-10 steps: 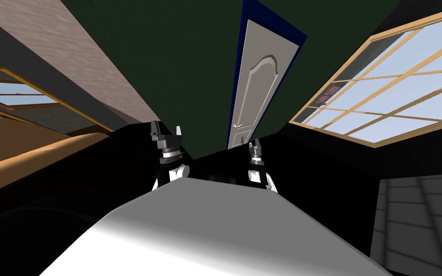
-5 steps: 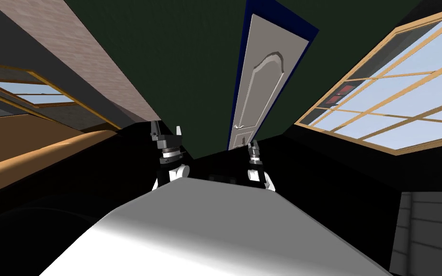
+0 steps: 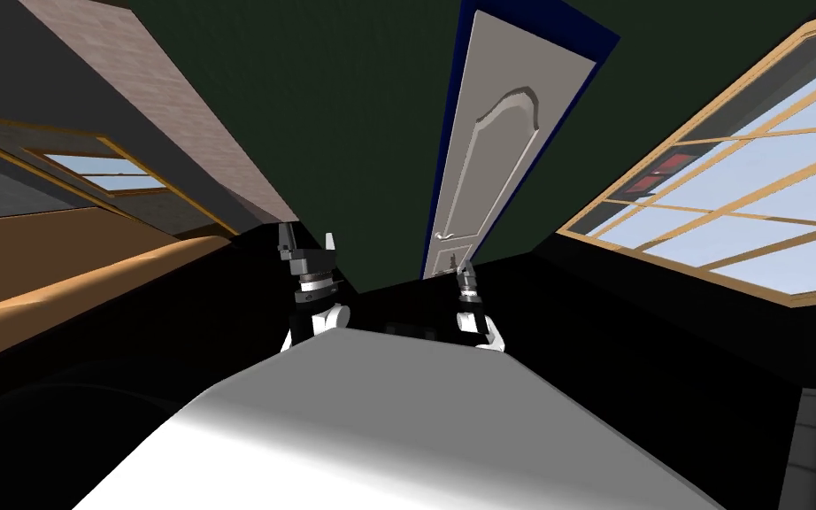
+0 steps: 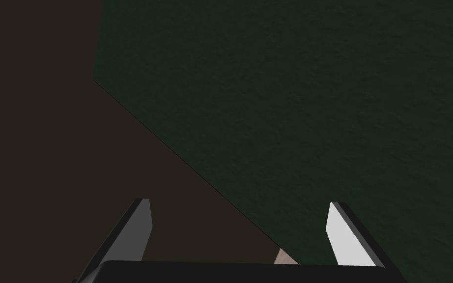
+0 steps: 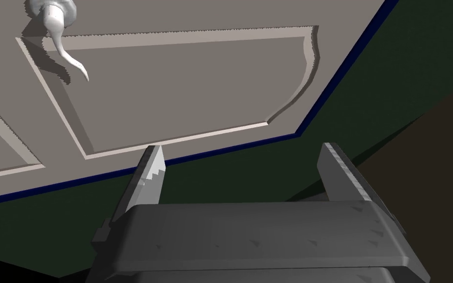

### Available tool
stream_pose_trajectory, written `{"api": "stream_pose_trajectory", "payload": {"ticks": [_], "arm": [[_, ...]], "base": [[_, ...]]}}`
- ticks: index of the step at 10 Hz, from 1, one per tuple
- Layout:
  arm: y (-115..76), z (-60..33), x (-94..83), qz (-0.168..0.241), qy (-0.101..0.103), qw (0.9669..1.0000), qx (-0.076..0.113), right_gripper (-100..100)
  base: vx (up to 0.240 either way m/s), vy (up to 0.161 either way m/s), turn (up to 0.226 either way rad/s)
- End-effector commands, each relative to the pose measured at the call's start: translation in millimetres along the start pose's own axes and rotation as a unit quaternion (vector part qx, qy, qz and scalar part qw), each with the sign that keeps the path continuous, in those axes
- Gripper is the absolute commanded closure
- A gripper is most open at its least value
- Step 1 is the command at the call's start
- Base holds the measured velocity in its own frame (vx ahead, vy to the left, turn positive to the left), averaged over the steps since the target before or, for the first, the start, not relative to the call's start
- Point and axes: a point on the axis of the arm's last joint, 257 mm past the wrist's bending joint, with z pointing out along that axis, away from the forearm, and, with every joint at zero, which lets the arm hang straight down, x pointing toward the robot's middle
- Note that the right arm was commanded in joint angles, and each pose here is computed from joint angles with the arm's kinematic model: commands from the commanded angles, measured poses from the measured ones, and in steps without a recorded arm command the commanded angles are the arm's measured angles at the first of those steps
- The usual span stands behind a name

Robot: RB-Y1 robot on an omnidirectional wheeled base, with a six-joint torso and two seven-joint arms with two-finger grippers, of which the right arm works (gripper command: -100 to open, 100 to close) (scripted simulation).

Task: Pull the door open

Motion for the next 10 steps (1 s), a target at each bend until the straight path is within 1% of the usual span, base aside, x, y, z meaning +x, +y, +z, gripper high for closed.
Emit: {"api": "stream_pose_trajectory", "payload": {"ticks": [1,8,9,10], "arm": [[-12.3,1.4,-2.2,-0.001,0.001,1.0000,0.009,-100],[-62.2,7.1,-15.5,-0.007,0.002,0.9988,0.048,-100],[-65.7,5.3,-16.0,-0.007,0.002,0.9986,0.052,-100],[-72.8,5.7,-18.4,-0.008,0.002,0.9983,0.058,-100]], "base": [[0.052,-0.059,0.123],[0.073,-0.087,0.142],[0.052,-0.059,0.060],[0.040,-0.060,0.087]]}}
